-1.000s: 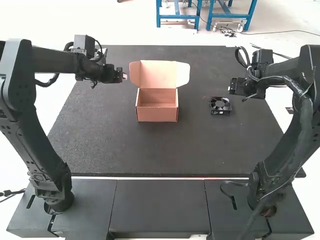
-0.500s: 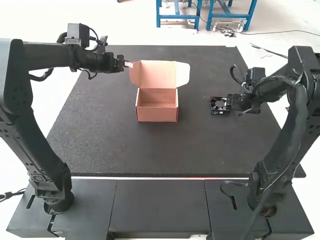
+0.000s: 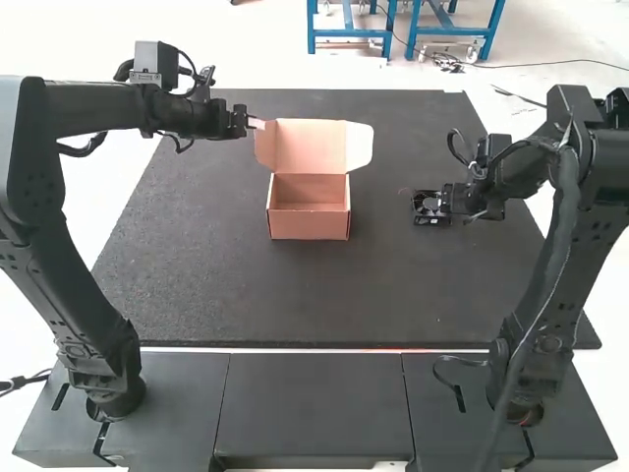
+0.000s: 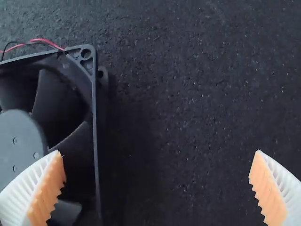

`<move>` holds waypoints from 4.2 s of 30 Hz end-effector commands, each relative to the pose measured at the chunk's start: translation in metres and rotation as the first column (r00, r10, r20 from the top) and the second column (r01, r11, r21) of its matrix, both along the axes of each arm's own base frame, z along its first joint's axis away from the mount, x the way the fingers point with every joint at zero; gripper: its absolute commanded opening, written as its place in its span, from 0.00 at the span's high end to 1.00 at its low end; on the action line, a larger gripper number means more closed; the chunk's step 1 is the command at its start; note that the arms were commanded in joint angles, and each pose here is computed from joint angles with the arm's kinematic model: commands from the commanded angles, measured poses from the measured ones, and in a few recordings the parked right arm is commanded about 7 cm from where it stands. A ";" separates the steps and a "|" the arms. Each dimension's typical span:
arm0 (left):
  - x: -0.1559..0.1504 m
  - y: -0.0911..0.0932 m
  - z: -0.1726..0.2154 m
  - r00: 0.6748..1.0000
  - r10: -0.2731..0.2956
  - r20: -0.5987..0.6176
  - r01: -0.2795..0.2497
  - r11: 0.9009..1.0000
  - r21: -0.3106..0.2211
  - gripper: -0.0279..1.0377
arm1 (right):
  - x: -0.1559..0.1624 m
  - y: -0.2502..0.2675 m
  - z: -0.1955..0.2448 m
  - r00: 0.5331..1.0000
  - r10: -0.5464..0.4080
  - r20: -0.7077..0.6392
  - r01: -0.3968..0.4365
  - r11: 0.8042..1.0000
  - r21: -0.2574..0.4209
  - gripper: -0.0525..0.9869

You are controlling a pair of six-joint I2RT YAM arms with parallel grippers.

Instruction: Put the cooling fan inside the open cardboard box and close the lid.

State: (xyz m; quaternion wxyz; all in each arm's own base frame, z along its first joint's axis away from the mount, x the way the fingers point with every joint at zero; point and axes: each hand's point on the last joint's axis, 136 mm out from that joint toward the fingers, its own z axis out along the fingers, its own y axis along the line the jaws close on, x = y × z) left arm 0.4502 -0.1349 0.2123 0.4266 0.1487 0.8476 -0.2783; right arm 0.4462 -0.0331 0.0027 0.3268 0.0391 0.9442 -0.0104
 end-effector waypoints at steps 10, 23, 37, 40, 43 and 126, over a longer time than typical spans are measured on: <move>0.005 0.004 0.021 0.998 -0.007 0.067 0.007 1.000 0.005 0.06 | -0.018 0.007 -0.049 0.987 0.066 -0.144 -0.068 0.998 -0.009 0.14; 0.010 0.005 0.014 0.998 -0.003 0.062 0.003 1.000 0.005 0.06 | -0.058 0.035 -0.104 0.944 0.132 -0.301 -0.122 0.991 0.053 0.67; 0.017 0.010 0.007 0.999 0.009 0.051 -0.010 1.000 0.004 0.06 | -0.081 0.052 -0.125 0.872 0.240 -0.428 -0.222 0.971 0.091 0.97; 0.018 0.010 0.006 0.999 0.010 0.049 -0.010 1.000 0.003 0.06 | -0.068 0.052 -0.112 0.890 0.239 -0.388 -0.224 0.971 0.084 0.97; 0.017 0.008 0.006 0.999 0.007 0.048 -0.008 1.000 0.002 0.06 | -0.056 0.053 -0.095 0.905 0.241 -0.352 -0.229 0.970 0.077 0.97; 0.006 0.004 0.156 0.857 0.016 0.515 0.022 0.997 -0.068 0.06 | -0.018 0.309 0.118 0.817 0.575 0.044 -0.546 0.745 0.383 0.97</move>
